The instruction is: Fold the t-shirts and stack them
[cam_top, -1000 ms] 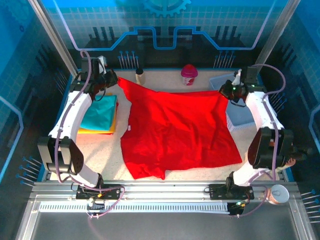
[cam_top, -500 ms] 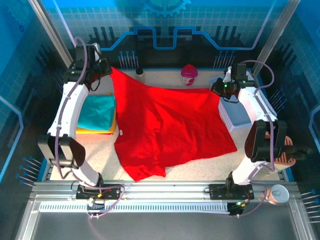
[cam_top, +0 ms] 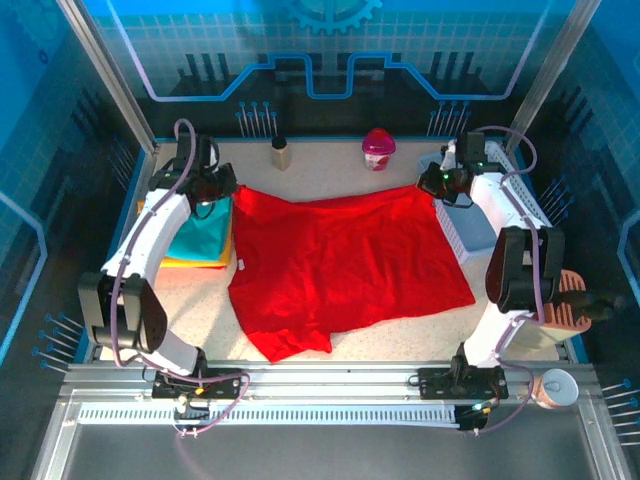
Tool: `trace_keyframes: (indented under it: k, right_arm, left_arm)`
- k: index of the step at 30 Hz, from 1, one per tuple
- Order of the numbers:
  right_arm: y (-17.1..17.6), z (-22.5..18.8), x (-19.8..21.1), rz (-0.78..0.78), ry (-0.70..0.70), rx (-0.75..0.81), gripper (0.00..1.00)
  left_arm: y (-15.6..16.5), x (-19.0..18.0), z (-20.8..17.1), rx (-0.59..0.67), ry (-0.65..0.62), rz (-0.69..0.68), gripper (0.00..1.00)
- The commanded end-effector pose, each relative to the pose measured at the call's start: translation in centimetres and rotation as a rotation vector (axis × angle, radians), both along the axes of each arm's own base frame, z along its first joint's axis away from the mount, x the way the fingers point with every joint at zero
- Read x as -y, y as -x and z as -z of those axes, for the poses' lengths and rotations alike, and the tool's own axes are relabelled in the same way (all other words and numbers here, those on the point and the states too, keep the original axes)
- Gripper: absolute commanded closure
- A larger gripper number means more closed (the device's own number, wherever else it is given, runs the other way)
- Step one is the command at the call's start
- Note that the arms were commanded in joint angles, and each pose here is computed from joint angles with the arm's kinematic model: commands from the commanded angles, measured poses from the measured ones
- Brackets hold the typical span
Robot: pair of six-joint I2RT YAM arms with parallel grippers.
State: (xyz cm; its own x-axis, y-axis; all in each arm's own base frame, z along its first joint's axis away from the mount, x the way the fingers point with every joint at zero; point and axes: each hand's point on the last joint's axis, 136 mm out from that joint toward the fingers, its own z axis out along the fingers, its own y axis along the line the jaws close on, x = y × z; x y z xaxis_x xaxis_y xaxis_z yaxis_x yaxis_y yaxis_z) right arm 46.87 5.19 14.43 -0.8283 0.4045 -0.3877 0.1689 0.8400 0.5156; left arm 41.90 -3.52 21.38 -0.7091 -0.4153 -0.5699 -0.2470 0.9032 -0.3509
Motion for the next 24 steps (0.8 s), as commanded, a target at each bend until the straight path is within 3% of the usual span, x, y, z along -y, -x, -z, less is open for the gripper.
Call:
trace_keyframes:
  k: [1,14,24]
  right_arm:
    - [0.4,1.9,-0.1,-0.024,-0.007,-0.035,1.0]
    - [3.0,4.9,1.6,0.009,0.025,-0.159,1.0]
    - [6.4,5.9,2.7,0.066,0.055,-0.233,1.0]
  left_arm:
    - [1.5,1.1,-1.3,0.035,0.07,-0.024,1.0]
    - [10.0,4.2,0.6,-0.075,0.254,-0.058,1.0]
    - [15.2,4.0,2.0,-0.084,0.346,-0.141,1.0]
